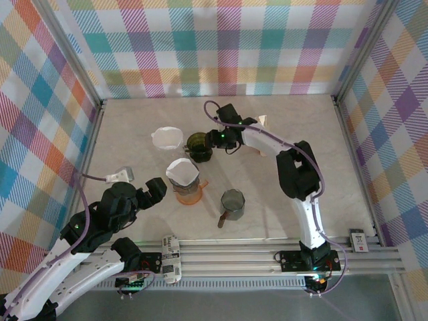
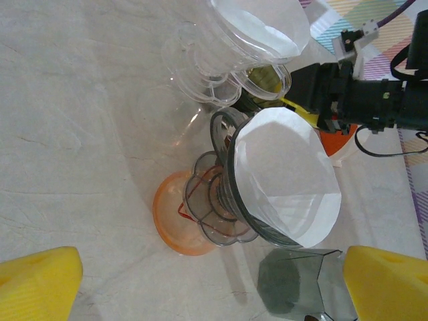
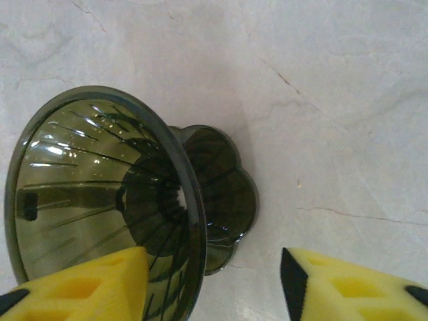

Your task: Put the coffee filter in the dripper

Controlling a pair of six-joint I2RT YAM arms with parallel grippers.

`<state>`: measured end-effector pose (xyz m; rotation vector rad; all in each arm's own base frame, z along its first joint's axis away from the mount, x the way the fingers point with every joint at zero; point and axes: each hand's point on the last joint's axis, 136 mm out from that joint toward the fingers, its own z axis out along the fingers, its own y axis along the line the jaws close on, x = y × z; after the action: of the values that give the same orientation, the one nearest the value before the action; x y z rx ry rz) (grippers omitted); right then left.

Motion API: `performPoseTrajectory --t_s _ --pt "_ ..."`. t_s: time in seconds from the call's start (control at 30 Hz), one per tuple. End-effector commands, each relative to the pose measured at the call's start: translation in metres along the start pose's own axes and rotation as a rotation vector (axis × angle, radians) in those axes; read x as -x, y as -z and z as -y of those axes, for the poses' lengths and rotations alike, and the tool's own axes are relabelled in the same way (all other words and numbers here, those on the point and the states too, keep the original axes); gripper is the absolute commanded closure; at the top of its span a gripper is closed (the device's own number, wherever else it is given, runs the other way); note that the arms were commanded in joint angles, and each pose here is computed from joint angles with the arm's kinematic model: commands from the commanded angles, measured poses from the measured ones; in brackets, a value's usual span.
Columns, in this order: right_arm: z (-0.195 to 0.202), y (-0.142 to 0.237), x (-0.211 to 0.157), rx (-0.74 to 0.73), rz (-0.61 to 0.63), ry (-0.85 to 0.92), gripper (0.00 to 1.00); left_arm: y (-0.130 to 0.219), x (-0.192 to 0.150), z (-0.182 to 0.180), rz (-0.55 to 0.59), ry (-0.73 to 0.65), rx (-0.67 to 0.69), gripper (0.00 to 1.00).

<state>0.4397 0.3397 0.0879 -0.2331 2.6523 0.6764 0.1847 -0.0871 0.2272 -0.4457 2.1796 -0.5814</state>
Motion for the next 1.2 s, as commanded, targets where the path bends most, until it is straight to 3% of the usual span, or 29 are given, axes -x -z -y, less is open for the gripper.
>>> performPoseTrajectory --t_s 0.0,0.23,0.5,0.83,1.03,1.17 --pt "-0.005 -0.004 0.005 0.029 -0.007 -0.026 0.54 0.000 -0.002 -0.005 -0.002 0.016 0.010 0.00" --pt "0.004 -0.004 0.001 -0.005 0.004 -0.043 0.78 0.001 -0.001 -0.005 -0.001 0.017 0.010 0.00" --pt "0.022 0.032 0.001 -0.036 0.078 -0.056 0.95 0.000 -0.002 -0.003 -0.007 0.012 0.002 0.00" --pt "0.059 0.117 -0.023 -0.095 0.142 -0.044 1.00 0.003 0.000 0.000 -0.003 -0.003 -0.007 0.00" --pt "0.050 0.180 -0.053 -0.088 0.145 0.031 1.00 0.003 0.001 0.000 0.003 -0.004 -0.010 0.00" --pt "0.036 0.213 -0.085 -0.029 0.082 0.051 1.00 0.001 0.000 0.000 0.000 -0.005 -0.009 0.00"
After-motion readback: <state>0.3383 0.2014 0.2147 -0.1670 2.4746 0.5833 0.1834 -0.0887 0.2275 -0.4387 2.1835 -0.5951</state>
